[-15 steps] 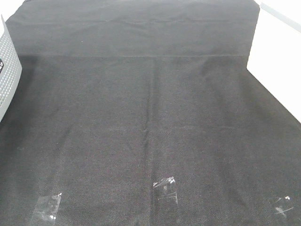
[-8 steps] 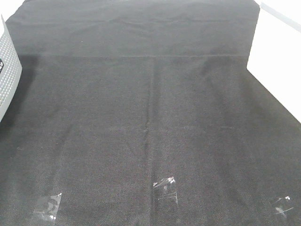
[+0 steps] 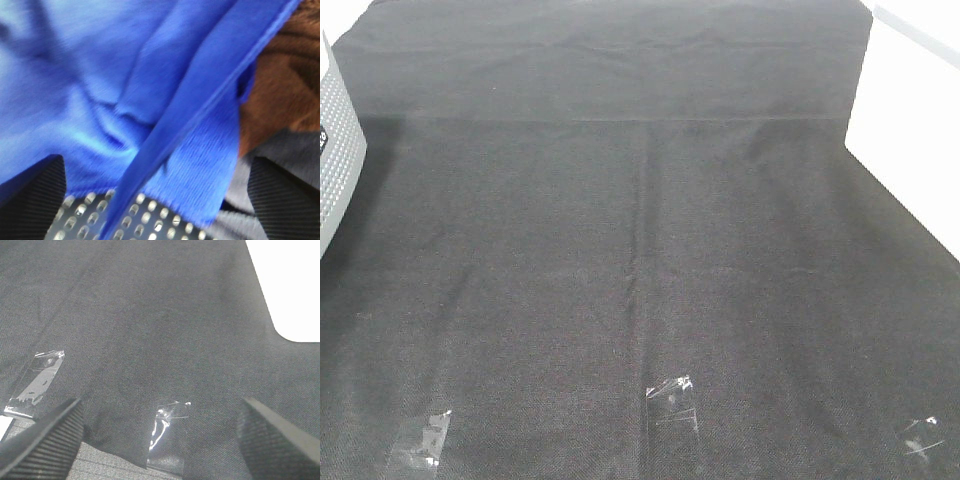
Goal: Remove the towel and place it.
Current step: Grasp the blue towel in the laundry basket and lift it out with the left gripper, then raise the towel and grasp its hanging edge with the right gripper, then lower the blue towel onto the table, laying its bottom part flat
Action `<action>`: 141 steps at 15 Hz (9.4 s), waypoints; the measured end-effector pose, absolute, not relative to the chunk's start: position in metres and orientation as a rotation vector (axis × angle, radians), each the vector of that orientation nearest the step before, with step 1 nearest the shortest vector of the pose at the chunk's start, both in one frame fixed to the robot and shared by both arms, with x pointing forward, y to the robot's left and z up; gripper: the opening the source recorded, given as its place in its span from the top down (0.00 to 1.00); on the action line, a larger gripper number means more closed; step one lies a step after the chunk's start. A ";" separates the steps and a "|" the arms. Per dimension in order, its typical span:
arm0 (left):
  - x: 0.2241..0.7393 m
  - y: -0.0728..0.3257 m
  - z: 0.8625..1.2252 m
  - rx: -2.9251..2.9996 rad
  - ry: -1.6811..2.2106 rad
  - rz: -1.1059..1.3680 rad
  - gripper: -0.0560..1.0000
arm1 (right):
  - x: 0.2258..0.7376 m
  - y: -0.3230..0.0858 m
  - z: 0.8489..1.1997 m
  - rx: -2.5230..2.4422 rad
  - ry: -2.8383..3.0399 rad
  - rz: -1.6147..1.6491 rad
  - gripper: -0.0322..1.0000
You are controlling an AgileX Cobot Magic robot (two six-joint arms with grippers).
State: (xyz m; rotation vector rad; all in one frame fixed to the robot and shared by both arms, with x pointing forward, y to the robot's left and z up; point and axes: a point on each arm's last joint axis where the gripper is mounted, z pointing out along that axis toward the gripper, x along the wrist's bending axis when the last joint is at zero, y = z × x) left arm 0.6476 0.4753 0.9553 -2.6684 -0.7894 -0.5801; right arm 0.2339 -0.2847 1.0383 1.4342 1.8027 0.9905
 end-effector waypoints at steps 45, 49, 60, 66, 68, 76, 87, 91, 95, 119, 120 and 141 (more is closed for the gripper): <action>0.532 0.276 1.251 -2.419 -0.448 -1.936 0.95 | 0.234 -0.285 1.038 1.434 1.803 0.990 0.20; 0.523 0.241 1.262 -2.424 -0.236 -2.084 0.95 | 0.234 -0.285 1.038 1.434 1.802 0.991 0.20; 0.487 0.130 1.261 -2.718 0.237 -2.316 0.95 | 0.332 -0.248 1.071 1.129 2.003 1.402 0.20; 0.473 0.109 1.258 -2.876 0.282 -2.284 0.95 | 0.404 -0.225 1.049 0.884 2.141 1.722 0.20; 0.473 0.110 1.255 -2.909 0.253 -2.237 0.95 | 0.419 -0.218 1.037 0.857 2.159 1.804 0.20; 0.473 0.111 1.251 -2.951 0.214 -2.171 0.95 | 0.483 -0.124 1.007 0.561 2.448 1.685 0.20; 0.473 0.111 1.251 -2.956 0.211 -2.166 0.95 | 0.531 -0.054 0.990 0.369 2.528 1.850 0.20; 0.473 0.111 1.251 -2.956 0.211 -2.166 0.95 | 0.538 -0.056 0.978 0.449 2.535 1.738 0.21; 0.472 0.112 1.252 -2.954 0.209 -2.169 0.95 | 0.543 -0.056 0.963 0.504 2.563 1.679 0.28; 0.471 0.113 1.248 -3.209 -0.301 -2.060 0.95 | 0.536 -0.075 1.014 1.075 2.803 1.423 0.97; 0.471 0.114 1.247 -3.233 -0.376 -2.041 0.95 | 0.534 -0.079 1.021 1.122 2.879 1.281 0.97; 0.577 0.155 1.251 -2.749 -0.327 -3.107 0.95 | 0.597 -0.117 1.277 0.514 1.699 1.006 0.97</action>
